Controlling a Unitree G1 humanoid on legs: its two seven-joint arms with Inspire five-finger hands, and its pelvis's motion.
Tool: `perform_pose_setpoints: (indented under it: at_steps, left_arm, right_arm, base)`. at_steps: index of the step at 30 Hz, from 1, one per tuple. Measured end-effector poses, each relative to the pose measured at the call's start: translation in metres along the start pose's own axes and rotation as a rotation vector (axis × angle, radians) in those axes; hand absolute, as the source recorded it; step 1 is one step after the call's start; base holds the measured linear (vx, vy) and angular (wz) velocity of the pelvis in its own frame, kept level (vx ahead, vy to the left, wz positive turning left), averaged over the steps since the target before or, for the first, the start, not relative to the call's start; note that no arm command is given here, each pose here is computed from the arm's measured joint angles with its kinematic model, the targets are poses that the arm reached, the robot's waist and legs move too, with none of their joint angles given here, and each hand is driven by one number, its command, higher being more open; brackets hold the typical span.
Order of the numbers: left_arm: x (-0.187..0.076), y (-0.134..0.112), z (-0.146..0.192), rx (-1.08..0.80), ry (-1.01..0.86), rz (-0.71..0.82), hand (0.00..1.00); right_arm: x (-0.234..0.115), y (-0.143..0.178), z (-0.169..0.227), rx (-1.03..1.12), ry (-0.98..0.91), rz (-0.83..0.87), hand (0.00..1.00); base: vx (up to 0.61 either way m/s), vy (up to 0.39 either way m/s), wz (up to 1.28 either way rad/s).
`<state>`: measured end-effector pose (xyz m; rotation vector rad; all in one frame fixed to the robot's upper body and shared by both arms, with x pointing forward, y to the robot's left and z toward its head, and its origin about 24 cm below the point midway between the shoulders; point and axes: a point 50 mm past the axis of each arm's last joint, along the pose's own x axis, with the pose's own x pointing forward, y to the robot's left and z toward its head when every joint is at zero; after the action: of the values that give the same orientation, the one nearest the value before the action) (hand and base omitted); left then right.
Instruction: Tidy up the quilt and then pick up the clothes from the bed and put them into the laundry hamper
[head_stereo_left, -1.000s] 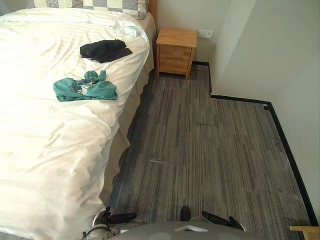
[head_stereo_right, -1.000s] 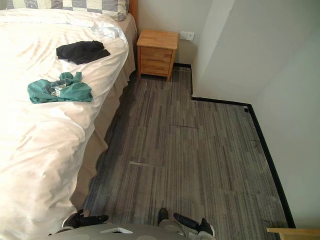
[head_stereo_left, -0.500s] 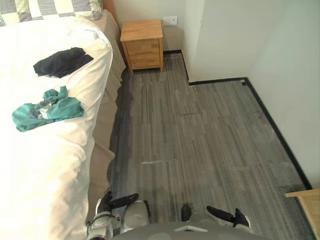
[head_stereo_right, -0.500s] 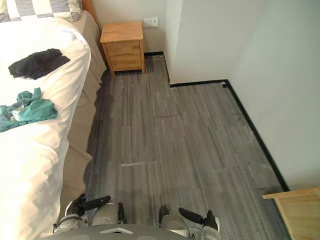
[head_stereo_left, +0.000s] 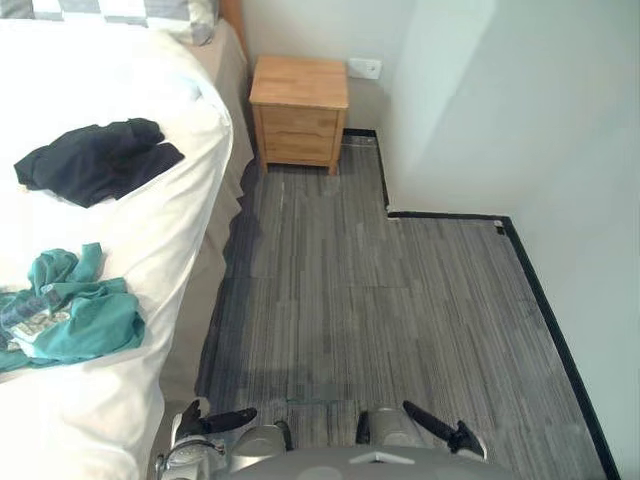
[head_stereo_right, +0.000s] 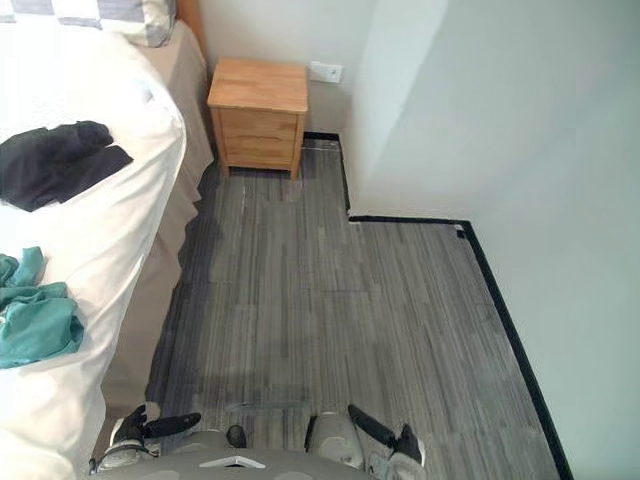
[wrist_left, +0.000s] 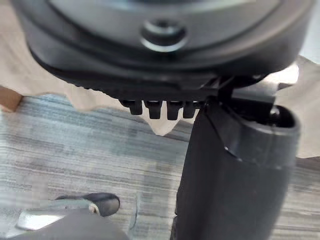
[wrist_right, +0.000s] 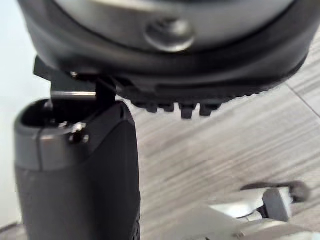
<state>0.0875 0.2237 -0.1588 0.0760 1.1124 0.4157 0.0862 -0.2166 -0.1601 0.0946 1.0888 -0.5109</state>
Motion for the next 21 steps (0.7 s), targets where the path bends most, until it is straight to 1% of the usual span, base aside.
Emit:
perform_pose_setpoints:
  at_steps: [1, 4, 5, 6, 10, 13, 16, 18, 21]
  left_arm:
    - [0.000, -0.003, 0.000, -0.005, 0.001, -0.008, 1.00]
    - [0.001, -0.003, 0.005, -0.023, -0.008, -0.009, 1.00]
    - [0.000, -0.001, 0.002, -0.056, 0.002, 0.003, 1.00]
    - [-0.002, -0.005, -0.008, -0.108, 0.035, 0.004, 1.00]
    - [-0.006, -0.019, -0.012, -0.236, 0.048, -0.012, 1.00]
    - [-0.009, -0.016, -0.017, -0.281, 0.050, 0.009, 1.00]
    - [-0.009, -0.015, -0.011, -0.272, 0.013, 0.004, 1.00]
    - [-0.009, -0.015, -0.007, -0.264, -0.008, -0.005, 1.00]
    - [-0.007, -0.014, -0.002, -0.219, -0.036, -0.023, 1.00]
  right_arm:
    - [0.001, 0.000, 0.005, -0.025, -0.020, 0.004, 1.00]
    - [0.002, 0.004, 0.012, -0.038, -0.039, 0.017, 1.00]
    - [0.001, 0.004, 0.009, -0.028, -0.029, 0.016, 1.00]
    - [0.001, 0.001, 0.008, -0.031, -0.025, 0.011, 1.00]
    - [0.003, -0.011, 0.013, -0.051, -0.036, -0.015, 1.00]
    - [0.003, -0.015, 0.011, -0.103, -0.031, -0.021, 1.00]
    - [0.002, -0.015, 0.006, -0.119, -0.013, -0.019, 1.00]
    - [0.003, -0.013, 0.011, -0.119, -0.018, -0.012, 1.00]
    - [0.004, -0.004, 0.015, -0.113, -0.025, 0.006, 1.00]
  base:
    - [0.40, -0.158, 0.92]
    - [0.51, -0.312, 0.95]
    - [0.68, -0.484, 0.92]
    - [0.58, -0.408, 0.75]
    - [0.57, -0.436, 0.49]
    - [0.52, -0.323, -0.12]
    - [0.54, -0.250, -0.37]
    - [0.44, -0.071, -0.54]
    - [0.45, 0.070, -0.33]
